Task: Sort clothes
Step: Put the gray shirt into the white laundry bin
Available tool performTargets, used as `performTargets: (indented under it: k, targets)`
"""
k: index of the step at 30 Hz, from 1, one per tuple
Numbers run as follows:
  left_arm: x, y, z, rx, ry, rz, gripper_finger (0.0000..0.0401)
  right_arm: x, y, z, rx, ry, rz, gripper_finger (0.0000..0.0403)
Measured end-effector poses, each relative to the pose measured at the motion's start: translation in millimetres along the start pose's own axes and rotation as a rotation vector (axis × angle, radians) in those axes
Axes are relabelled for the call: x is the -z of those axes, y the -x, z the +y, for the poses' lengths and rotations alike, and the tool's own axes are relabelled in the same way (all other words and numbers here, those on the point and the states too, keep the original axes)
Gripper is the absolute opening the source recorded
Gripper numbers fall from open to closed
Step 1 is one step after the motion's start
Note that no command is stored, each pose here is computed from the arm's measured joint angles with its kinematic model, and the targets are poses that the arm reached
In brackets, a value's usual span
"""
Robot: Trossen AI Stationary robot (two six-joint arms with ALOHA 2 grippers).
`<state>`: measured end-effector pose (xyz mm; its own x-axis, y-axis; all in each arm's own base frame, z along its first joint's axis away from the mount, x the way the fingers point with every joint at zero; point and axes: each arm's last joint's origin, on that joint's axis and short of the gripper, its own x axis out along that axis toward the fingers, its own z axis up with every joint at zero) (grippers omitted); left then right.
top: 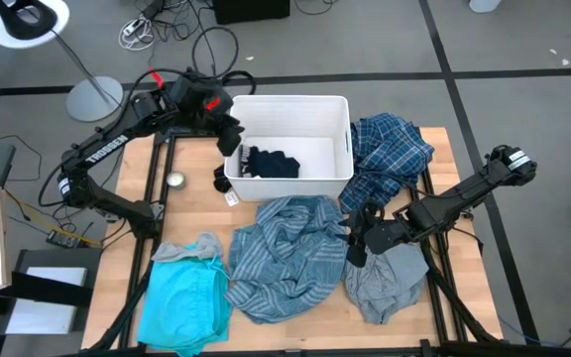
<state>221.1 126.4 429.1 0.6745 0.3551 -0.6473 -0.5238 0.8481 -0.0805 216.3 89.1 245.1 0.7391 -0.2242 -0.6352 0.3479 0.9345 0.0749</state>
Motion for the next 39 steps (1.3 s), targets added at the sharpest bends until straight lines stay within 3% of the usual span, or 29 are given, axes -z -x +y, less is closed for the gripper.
performTargets:
  k: [5, 10, 14, 18, 23, 30, 36, 39]
  targets:
    - [18.0, -8.2, -6.2, 0.029, -0.040, 0.064, 0.0127, 3.9, 0.3, -2.4, 0.018, -0.014, 0.039, 0.0164]
    - [55.4, -11.5, -5.5, 0.029, -0.044, 0.055, 0.0127, 10.1, 1.1, -5.5, 0.026, -0.046, 0.114, 0.0164]
    - [93.0, -5.6, -1.2, 0.032, 0.030, -0.016, 0.0127, 17.7, 7.2, -11.2, 0.028, -0.128, 0.227, 0.0164]
    - [129.0, 7.4, 2.6, 0.045, 0.120, -0.070, 0.0127, 32.5, 18.2, -13.7, 0.018, -0.243, 0.436, 0.0164]
    - [164.1, 11.7, 4.4, 0.086, 0.202, -0.183, 0.0127, 48.2, 28.5, -6.9, 0.032, -0.289, 0.571, 0.0164]
    - [196.3, -1.8, 2.5, 0.180, 0.247, -0.293, 0.0127, 62.4, 32.1, 6.4, 0.062, -0.262, 0.567, 0.0164]
    - [216.2, -18.9, 3.6, 0.170, 0.246, -0.228, 0.0127, 76.1, 14.5, 19.7, 0.130, -0.242, 0.598, 0.0164]
    - [224.0, -25.8, 4.5, 0.161, 0.248, -0.196, 0.0127, 85.6, 0.4, 26.7, 0.162, -0.177, 0.619, 0.0163]
